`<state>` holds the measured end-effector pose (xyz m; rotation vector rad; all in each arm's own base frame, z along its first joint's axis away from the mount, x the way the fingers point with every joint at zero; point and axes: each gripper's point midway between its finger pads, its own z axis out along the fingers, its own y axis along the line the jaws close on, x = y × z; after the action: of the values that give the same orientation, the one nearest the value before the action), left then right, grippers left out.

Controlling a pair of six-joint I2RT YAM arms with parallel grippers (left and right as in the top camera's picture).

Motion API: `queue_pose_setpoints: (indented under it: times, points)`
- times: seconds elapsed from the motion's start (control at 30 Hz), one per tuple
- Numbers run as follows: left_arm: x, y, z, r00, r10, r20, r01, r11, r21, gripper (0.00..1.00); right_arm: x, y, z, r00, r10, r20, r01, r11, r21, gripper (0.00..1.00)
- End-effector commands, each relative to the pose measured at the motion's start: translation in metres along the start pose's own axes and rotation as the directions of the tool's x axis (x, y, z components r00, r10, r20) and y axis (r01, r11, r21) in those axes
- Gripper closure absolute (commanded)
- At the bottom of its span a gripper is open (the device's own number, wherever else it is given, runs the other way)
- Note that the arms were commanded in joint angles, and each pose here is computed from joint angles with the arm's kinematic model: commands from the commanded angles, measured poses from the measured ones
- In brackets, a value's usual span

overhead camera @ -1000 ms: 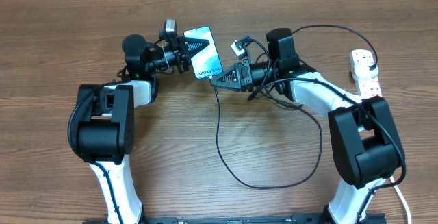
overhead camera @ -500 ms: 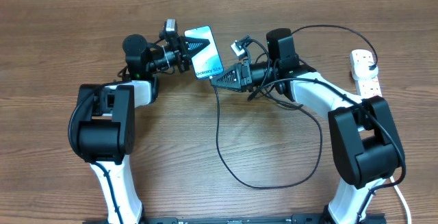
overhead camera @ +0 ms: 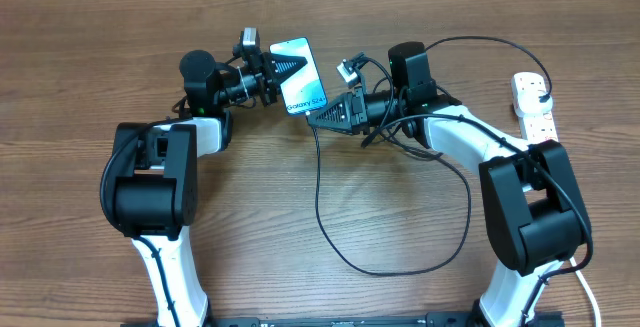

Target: Plug charger to phone and switch on socket

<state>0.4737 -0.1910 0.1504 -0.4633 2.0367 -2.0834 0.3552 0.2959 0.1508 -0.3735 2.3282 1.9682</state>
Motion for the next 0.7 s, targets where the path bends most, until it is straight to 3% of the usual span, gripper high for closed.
queue_pose_setpoints:
  times: [0.0, 0.67]
  points:
    - [0.0025, -0.0065, 0.0066, 1.000, 0.020, -0.020, -0.020, 1.000, 0.012, 0.96, -0.0060, 0.0152, -0.0007, 0.999, -0.043, 0.022, 0.042, 0.999, 0.010, 0.96]
    - [0.0048, -0.0061, 0.0065, 0.999, 0.027, -0.034, -0.027, 1.000, 0.010, 0.96, -0.0097, 0.0129, -0.0056, 0.999, -0.037, 0.038, 0.036, 0.999, 0.018, 0.96]
